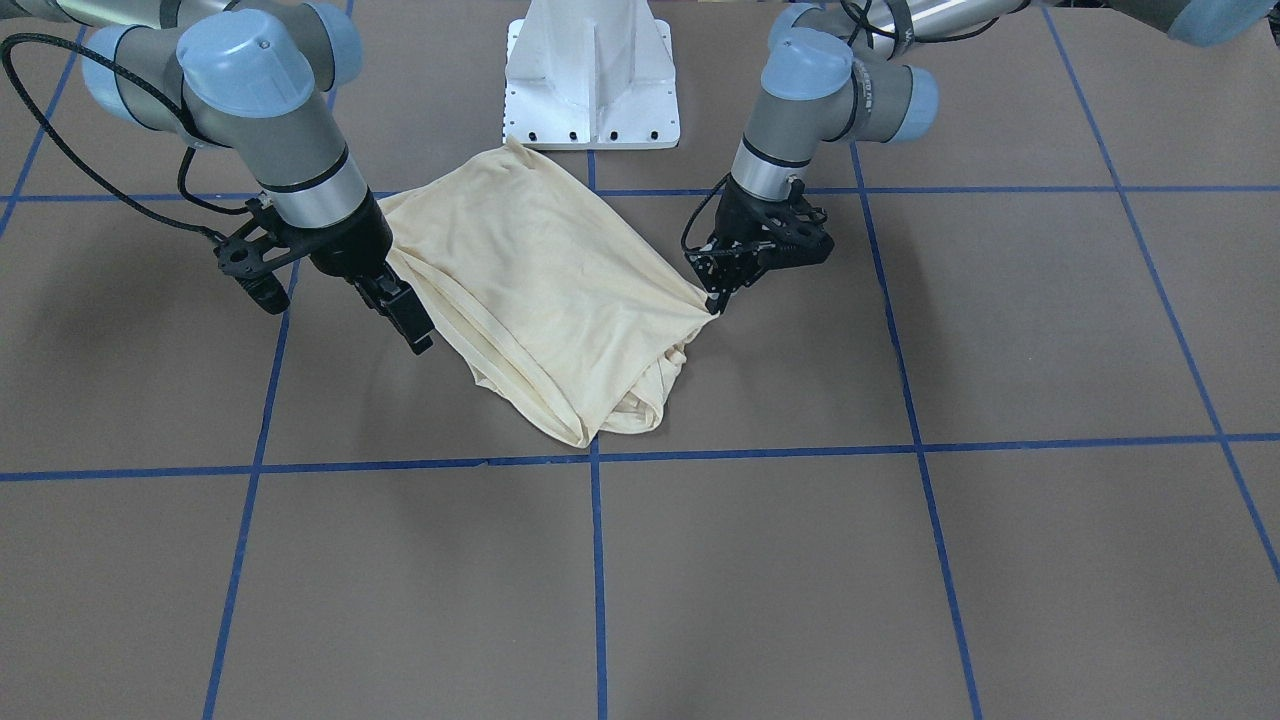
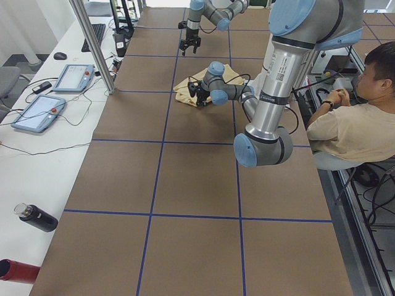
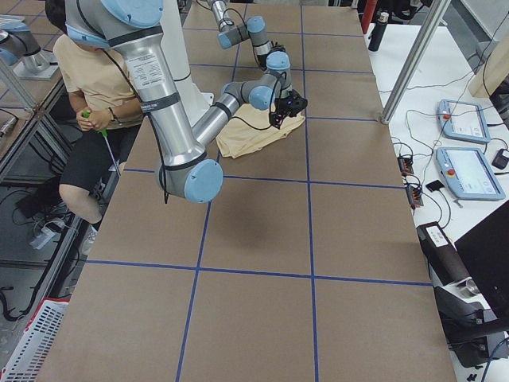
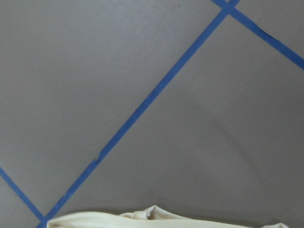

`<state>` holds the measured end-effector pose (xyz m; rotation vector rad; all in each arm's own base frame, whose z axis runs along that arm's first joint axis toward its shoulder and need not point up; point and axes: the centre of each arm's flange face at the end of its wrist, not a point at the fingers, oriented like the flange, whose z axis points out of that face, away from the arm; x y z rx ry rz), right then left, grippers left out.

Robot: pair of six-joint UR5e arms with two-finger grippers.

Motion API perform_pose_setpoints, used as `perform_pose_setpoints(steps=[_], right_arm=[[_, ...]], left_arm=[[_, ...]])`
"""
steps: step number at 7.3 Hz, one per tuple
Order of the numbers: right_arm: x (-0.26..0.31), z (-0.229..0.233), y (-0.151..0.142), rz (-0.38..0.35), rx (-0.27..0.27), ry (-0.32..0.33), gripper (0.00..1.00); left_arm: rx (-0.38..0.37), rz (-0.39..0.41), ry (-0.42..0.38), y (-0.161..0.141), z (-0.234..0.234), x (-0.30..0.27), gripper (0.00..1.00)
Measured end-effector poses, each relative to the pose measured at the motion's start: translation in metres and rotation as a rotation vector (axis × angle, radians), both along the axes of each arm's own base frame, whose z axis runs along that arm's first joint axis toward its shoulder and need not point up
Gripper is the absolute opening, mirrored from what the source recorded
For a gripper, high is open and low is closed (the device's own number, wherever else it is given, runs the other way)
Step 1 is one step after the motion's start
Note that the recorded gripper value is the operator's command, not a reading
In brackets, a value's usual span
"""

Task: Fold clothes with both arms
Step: 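Push the shirt with the left gripper back to the table center, then lower the right gripper to the shirt's near end and grasp it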

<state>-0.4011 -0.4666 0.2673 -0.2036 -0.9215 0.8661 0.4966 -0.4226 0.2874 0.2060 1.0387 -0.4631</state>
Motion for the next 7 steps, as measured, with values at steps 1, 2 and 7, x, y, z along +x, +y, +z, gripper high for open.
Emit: perform_pose_setpoints(steps=[1,2,7], right_arm=[[-0.001,-0.003,0.002,0.0,0.01,-0.015,1.0],[-0.005,-0.007,0.005,-0.004,0.029,-0.036,1.0],[-0.092,-0.037,0.08,0.031,0.138,-0.164,1.0]], left_arm=[[0.043,-0.05,-0.017,-0.056,-0.004,-0.008,0.0],[0.076,-0.094,-0.015,-0.109,-0.006,-0.005,0.5],[0.174,-0.081,0.026,-0.187,-0.008,-0.033,0.72]])
